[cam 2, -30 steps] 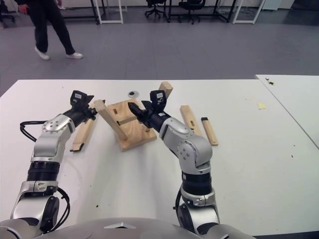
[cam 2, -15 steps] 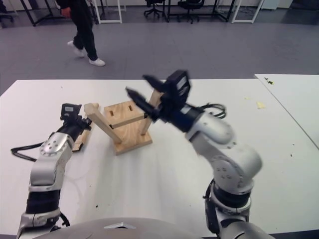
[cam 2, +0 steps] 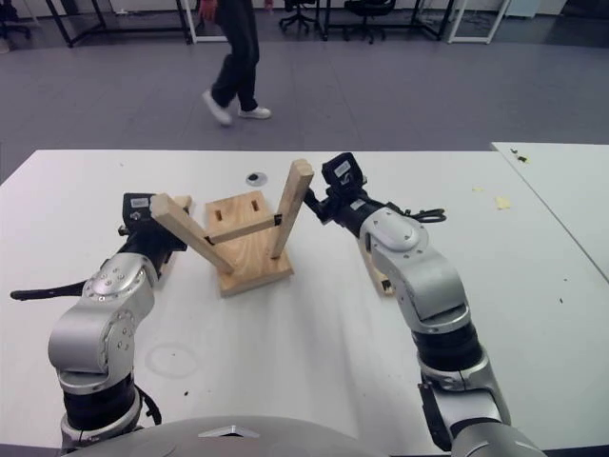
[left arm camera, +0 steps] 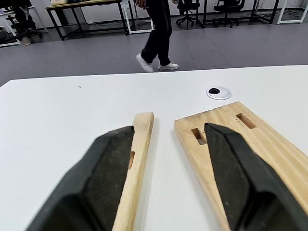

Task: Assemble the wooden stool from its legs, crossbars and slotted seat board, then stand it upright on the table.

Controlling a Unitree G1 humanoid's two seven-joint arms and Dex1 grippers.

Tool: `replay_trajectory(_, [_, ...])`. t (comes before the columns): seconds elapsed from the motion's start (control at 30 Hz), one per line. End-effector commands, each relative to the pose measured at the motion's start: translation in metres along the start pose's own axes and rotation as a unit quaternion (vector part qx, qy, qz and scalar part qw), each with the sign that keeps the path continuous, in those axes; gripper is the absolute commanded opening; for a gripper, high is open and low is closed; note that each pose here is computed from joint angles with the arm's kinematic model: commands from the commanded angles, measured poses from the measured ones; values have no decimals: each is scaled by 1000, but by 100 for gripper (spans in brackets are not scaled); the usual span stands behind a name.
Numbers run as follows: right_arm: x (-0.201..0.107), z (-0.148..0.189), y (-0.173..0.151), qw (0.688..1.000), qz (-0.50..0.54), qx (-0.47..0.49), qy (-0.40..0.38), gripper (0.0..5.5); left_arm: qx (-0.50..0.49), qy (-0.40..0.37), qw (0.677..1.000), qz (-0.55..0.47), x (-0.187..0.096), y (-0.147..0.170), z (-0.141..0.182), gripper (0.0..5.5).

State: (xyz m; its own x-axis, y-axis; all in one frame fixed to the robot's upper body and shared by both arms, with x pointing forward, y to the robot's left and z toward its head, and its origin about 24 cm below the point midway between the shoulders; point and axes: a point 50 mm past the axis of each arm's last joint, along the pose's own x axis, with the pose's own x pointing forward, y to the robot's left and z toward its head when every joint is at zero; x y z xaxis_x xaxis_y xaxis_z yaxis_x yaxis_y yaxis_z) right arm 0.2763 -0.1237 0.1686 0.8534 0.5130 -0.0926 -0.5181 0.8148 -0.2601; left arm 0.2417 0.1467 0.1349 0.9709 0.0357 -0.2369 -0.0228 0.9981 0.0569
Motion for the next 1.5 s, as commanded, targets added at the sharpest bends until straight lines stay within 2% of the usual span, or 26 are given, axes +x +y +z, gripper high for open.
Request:
replay_trajectory(0.03, [-6, 22, 37, 990, 111, -72, -41, 303, 32, -10, 995, -96, 12, -43, 5, 269])
replay_trajectory(0.27, [-18, 12, 60, 978, 168, -124, 4, 303, 102, -35, 977, -181, 16, -78, 10, 269])
replay_trajectory(0.37, [-24, 15, 64, 976, 179, -126, -2, 303, 102, -40, 975, -193, 20, -83, 11, 269])
replay_trajectory(0.47, [-32, 19, 52, 980, 151, -131, -12, 303, 84, -41, 973, -209, 20, -77, 5, 269])
replay_trajectory(0.57, [-57, 24, 33, 981, 143, -125, -29, 303, 116, -61, 965, -227, 25, -27, -5, 269])
replay_trajectory(0.7, [-73, 44, 48, 958, 249, -89, -108, 303, 162, -44, 969, -183, 43, 80, -16, 269])
replay_trajectory(0.77, [-65, 35, 36, 962, 238, -102, -88, 303, 200, -31, 967, -157, 48, 113, -16, 269])
replay_trajectory(0.83, [-53, 14, 12, 971, 197, -134, -29, 303, 219, -17, 958, -182, 43, 121, -20, 269])
replay_trajectory(0.9, [-38, -29, -18, 970, 138, -180, 88, 303, 262, 30, 927, -267, 20, 118, -34, 269])
replay_trajectory(0.97, [-38, -72, -27, 954, 139, -202, 174, 303, 296, 121, 870, -376, -16, 112, -47, 269])
replay_trajectory(1.07, [-52, -110, -18, 924, 197, -223, 238, 303, 315, 228, 775, -498, -59, 97, -54, 269])
replay_trajectory(1.13, [-62, -114, -10, 912, 250, -208, 249, 303, 327, 253, 738, -533, -68, 87, -57, 269])
replay_trajectory(1.27, [-86, -108, 7, 873, 355, -196, 271, 303, 285, 186, 786, -516, -30, 56, -88, 269])
replay_trajectory(1.33, [-88, -103, 26, 870, 390, -167, 250, 303, 272, 150, 801, -512, -8, 38, -99, 269])
replay_trajectory(1.43, [-95, -100, 43, 866, 426, -119, 236, 303, 214, 67, 837, -498, 36, 18, -86, 269])
replay_trajectory(1.5, [-97, -93, 48, 867, 439, -93, 217, 303, 217, 29, 854, -472, 70, 16, -69, 269])
